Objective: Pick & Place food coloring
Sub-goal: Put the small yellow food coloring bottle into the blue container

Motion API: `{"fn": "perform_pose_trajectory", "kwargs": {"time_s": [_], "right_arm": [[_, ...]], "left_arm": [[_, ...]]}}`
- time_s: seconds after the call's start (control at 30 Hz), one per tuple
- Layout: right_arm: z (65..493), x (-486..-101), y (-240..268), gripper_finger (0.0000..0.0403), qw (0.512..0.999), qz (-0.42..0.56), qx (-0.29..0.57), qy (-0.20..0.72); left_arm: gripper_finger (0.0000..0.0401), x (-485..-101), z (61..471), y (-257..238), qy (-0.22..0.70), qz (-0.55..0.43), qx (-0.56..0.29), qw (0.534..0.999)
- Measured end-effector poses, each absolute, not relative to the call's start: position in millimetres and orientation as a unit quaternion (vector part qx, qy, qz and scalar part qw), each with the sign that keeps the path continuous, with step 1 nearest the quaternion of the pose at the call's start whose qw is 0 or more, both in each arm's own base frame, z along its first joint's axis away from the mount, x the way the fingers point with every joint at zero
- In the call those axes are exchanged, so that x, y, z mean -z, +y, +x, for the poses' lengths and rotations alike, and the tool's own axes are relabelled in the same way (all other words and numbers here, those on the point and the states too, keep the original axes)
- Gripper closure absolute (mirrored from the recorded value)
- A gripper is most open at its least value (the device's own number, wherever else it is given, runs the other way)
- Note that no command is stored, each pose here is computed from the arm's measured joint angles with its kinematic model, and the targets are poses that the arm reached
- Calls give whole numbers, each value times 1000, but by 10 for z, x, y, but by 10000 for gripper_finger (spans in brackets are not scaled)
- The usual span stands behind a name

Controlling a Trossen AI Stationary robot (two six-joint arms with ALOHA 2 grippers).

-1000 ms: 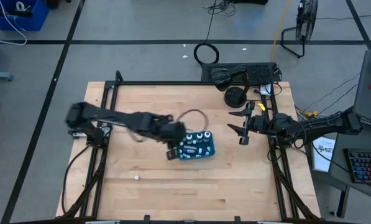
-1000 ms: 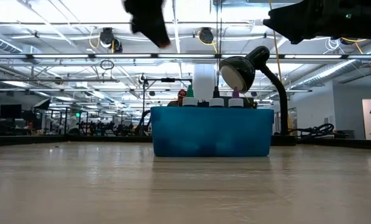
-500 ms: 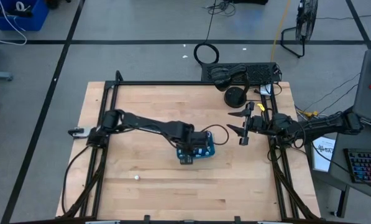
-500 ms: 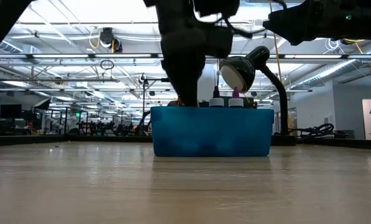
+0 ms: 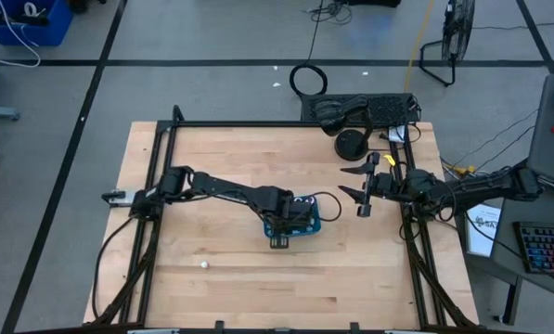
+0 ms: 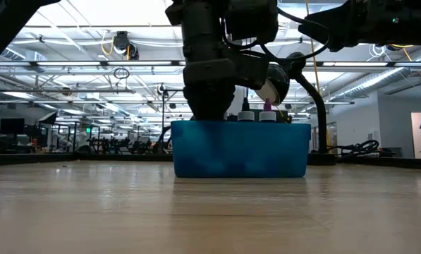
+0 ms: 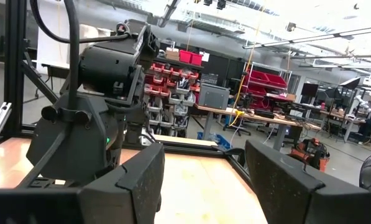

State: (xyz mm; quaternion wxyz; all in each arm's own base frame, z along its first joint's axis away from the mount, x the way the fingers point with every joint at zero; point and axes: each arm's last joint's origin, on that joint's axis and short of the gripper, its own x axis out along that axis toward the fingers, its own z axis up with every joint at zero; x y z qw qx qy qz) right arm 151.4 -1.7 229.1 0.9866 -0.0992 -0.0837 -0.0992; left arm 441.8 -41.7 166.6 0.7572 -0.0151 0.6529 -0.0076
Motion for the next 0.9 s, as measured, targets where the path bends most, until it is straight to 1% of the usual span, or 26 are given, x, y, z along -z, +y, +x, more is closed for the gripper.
{"fn": "perform_pose_trajectory", "kwargs": {"time_s": [0.43, 0.7, 0.9], "right_arm": [[1514, -2292, -18, 190, 987, -98, 99, -84], [1514, -2292, -18, 190, 987, -98, 99, -84], [1514, -2293, -18, 190, 987, -98, 99, -85]], "left_arm": [[337, -1645, 4447, -206, 648, -22, -21, 761], [337, -1647, 4433, -254, 654, -47, 16, 755], [337, -1643, 4356, -304, 682, -43, 46, 728]]}}
